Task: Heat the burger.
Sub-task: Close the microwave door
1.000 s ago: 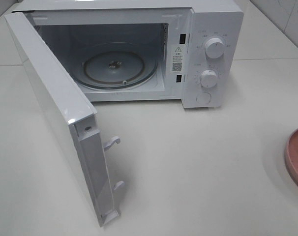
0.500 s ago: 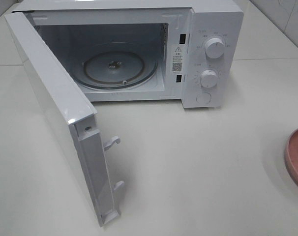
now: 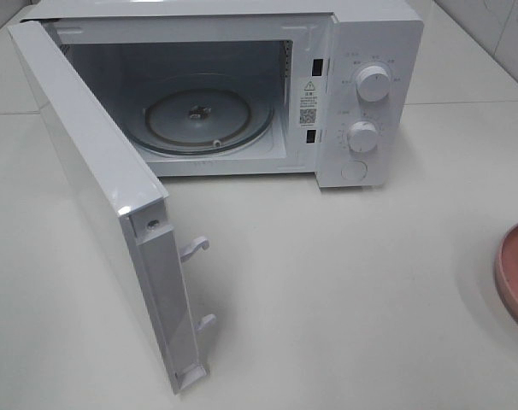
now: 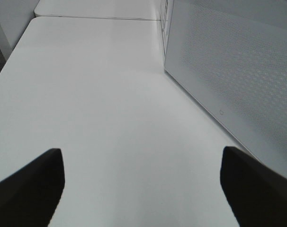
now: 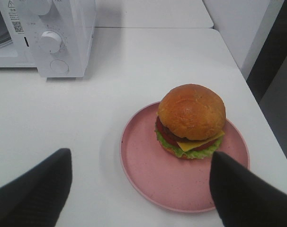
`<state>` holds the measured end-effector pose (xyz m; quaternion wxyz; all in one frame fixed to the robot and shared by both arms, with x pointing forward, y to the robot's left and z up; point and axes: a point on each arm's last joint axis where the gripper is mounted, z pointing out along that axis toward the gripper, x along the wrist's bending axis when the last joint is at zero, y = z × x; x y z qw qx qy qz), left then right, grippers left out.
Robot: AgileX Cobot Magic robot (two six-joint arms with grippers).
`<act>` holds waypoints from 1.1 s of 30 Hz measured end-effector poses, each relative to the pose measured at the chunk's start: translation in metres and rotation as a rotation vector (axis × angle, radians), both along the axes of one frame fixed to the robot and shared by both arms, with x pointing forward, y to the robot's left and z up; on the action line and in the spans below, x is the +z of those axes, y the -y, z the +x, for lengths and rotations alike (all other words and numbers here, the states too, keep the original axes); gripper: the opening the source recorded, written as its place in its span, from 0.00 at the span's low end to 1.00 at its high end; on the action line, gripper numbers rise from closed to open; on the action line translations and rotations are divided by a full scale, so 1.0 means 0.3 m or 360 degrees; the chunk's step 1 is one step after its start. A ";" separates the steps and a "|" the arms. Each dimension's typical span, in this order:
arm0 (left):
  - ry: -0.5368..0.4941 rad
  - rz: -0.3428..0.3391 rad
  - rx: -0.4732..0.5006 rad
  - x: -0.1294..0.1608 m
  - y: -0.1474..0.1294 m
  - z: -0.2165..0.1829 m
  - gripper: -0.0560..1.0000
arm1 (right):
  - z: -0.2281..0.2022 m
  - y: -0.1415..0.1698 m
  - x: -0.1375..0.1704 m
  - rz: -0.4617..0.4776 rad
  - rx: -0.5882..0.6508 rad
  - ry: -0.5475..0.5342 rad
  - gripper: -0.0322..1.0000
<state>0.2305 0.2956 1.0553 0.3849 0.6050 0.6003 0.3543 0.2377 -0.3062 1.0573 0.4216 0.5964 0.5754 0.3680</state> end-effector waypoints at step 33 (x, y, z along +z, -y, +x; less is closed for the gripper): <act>0.0000 0.0000 0.0000 0.000 0.000 0.000 0.82 | 0.000 -0.001 0.000 0.0008 0.0005 0.0000 0.77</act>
